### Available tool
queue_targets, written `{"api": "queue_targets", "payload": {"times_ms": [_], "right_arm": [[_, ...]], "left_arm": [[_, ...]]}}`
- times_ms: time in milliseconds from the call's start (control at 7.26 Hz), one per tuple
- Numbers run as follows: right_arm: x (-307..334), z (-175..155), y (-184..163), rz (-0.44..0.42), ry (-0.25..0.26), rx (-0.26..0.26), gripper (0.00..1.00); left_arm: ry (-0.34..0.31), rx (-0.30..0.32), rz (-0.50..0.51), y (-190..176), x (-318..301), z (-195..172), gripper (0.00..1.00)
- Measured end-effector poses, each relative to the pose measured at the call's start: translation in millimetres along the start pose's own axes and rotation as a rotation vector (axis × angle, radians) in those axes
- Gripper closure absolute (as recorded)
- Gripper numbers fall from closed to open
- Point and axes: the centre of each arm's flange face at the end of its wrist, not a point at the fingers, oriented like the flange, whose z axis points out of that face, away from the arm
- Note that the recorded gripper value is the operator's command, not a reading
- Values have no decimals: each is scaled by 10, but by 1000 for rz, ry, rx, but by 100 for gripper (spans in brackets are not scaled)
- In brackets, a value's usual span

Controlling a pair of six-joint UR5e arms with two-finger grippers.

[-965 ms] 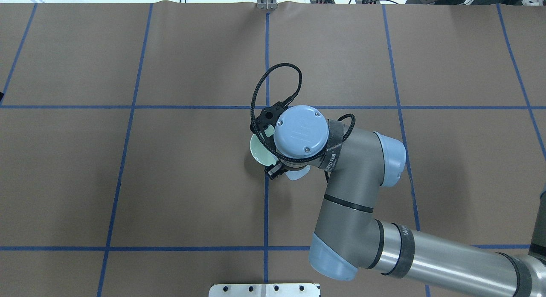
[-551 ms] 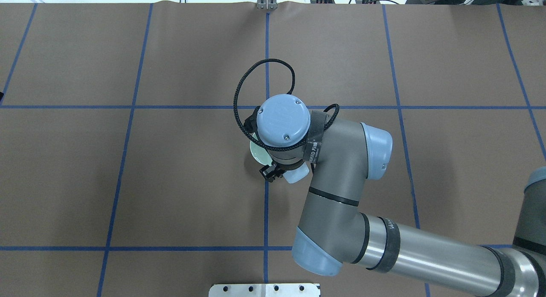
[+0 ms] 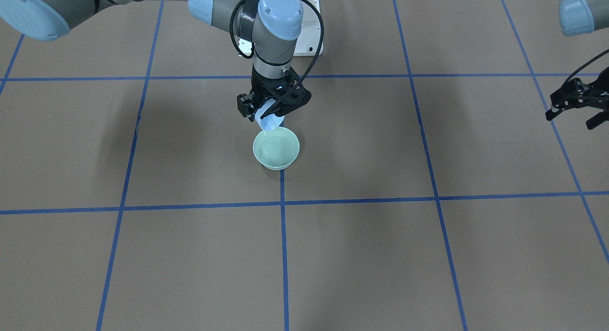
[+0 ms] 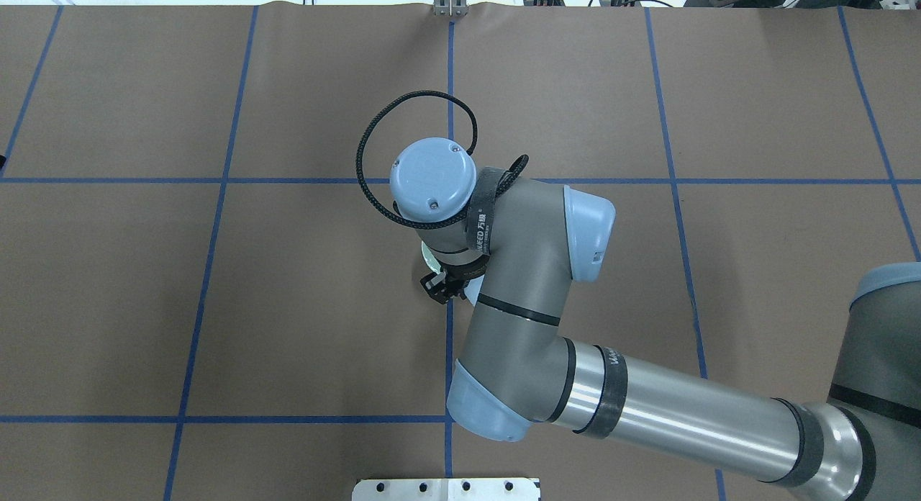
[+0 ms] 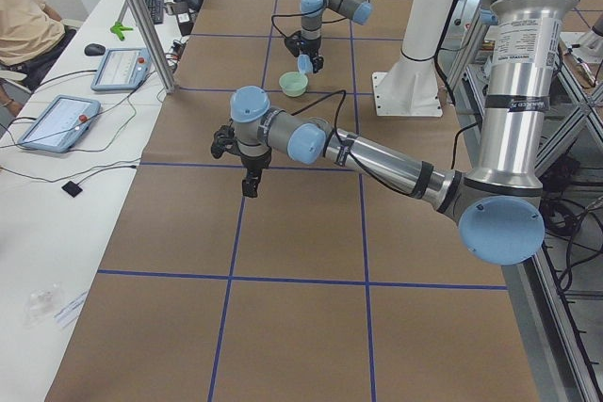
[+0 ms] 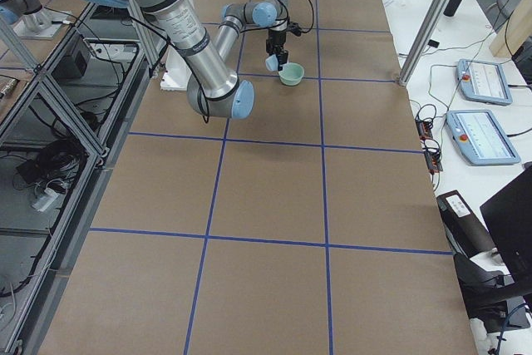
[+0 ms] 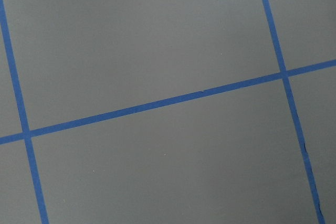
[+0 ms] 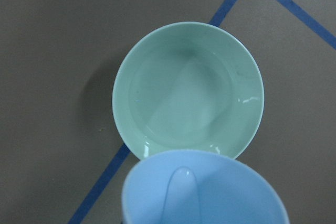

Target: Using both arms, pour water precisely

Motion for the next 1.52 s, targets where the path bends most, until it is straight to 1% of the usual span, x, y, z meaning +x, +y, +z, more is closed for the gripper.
{"api": "queue_targets", "payload": {"times_ms": [138,276,551,827,1103,1378,1516], "right_arm": [[-34,-33,-35,12,15,-26,100],[-42,-61,-63,21,25,-42,100],[-20,-111,-102,36,32,-60,100],[-124,-297,-279,64,47,-120,100],[-222,-370,-444,82,62,-169,100],[-233,-463,-455,92,93,-225,100],[-201,-512,-461,86,104,-244,100]], "left_arm": [[4,-1,0,1,5,-1,0],[9,-1,0,2,12,-4,0],[12,-2,-1,3,16,-5,0],[14,-2,0,3,20,-6,0],[18,-4,-2,4,17,0,0],[18,-5,-2,4,15,2,0],[19,-5,-2,4,16,2,0]]}}
